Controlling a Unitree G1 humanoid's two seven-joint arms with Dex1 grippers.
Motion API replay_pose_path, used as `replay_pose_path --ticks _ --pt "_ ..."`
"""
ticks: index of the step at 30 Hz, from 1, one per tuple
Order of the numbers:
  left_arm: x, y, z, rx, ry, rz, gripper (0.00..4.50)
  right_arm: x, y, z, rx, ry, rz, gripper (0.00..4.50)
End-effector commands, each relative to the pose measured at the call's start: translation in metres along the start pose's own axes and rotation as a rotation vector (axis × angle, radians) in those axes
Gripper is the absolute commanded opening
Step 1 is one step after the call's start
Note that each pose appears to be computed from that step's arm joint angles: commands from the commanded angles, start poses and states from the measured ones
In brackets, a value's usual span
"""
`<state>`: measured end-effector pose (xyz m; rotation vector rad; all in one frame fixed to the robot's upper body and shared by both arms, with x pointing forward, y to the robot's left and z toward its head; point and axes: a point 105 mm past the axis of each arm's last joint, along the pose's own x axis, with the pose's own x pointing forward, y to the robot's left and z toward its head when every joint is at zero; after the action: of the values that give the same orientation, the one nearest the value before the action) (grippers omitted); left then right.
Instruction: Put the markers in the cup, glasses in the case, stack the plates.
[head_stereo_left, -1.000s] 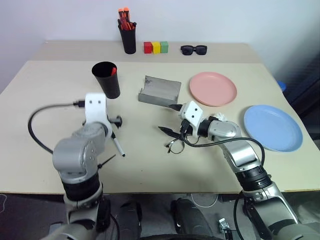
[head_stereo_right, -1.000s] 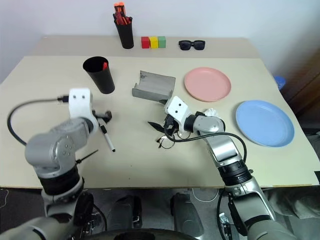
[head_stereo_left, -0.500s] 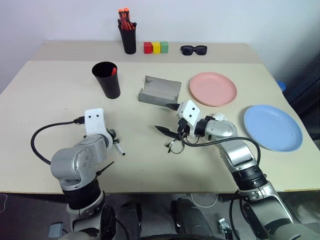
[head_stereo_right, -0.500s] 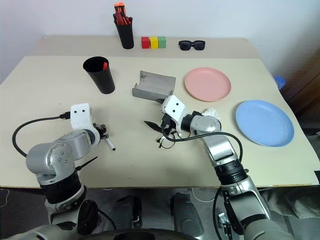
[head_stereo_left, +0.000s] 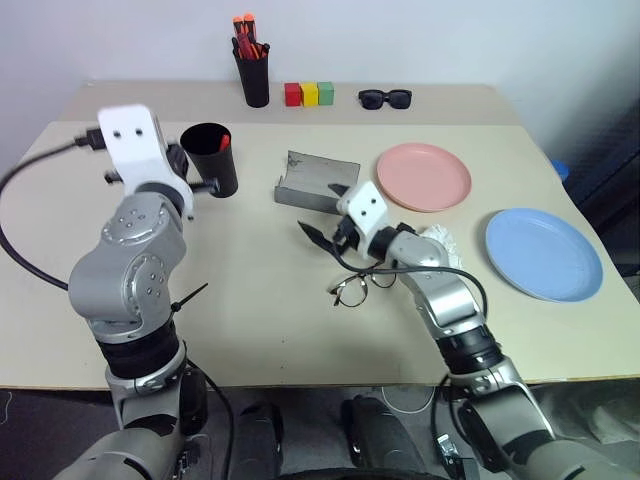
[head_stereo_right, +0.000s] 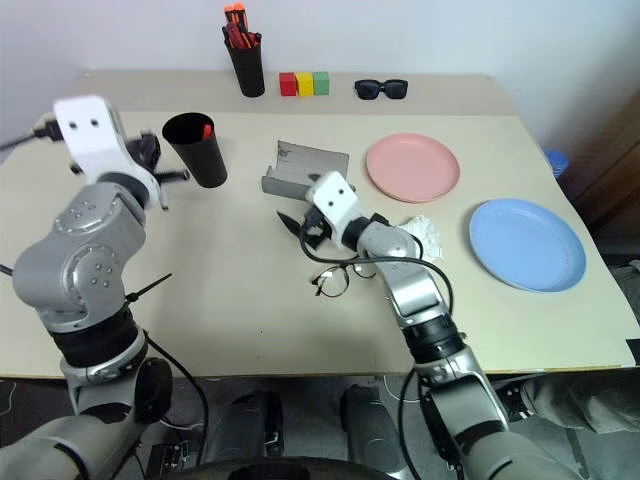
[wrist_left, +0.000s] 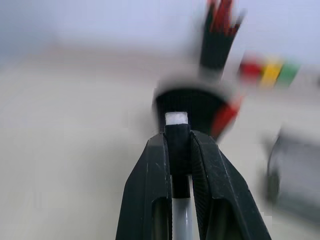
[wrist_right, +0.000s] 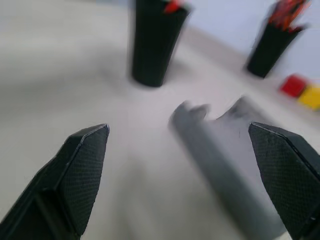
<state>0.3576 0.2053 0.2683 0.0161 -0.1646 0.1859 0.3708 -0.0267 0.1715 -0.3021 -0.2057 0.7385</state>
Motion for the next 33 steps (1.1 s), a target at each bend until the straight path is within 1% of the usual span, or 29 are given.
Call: replay_pose_path --ticks 1,5,7,11,15,19,24,29,31,32,33 --pt "0.025 0.000 0.047 0.071 -0.256 0.063 0.01 0.018 0.005 0.020 0.034 -0.075 -0.056 4.50" --pt "0.052 -0.002 0.055 0.149 -0.361 0.107 0.01 0.029 0.022 0.024 0.047 -0.095 -0.030 4.50" --pt "0.066 -0.004 0.054 0.167 -0.387 0.114 0.01 0.031 0.029 0.026 0.057 -0.105 -0.019 4.50" --pt "0.085 -0.005 0.043 0.179 -0.388 0.122 0.01 0.030 0.037 0.027 0.070 -0.115 -0.009 4.50" --pt "0.094 -0.010 0.034 0.124 -0.392 0.111 0.01 0.025 0.039 0.023 0.083 -0.108 -0.015 4.50" --pt "0.100 -0.024 0.019 0.123 -0.370 0.074 0.01 0.021 0.037 0.024 0.087 -0.112 -0.026 4.50" --pt "0.104 -0.030 0.005 0.138 -0.333 0.064 0.01 0.017 0.032 0.031 0.108 -0.142 -0.027 4.50" --pt "0.106 -0.033 -0.003 0.116 -0.311 0.050 0.01 0.017 0.030 0.031 0.108 -0.143 -0.027 4.50" --pt "0.106 -0.033 -0.003 0.115 -0.310 0.058 1.00 0.017 0.030 0.031 0.109 -0.145 -0.026 4.50" --pt "0.106 -0.032 -0.003 0.112 -0.313 0.068 1.35 0.017 0.031 0.032 0.109 -0.146 -0.025 4.50" --pt "0.106 -0.031 -0.002 0.107 -0.314 0.074 1.35 0.017 0.031 0.032 0.110 -0.146 -0.025 4.50"
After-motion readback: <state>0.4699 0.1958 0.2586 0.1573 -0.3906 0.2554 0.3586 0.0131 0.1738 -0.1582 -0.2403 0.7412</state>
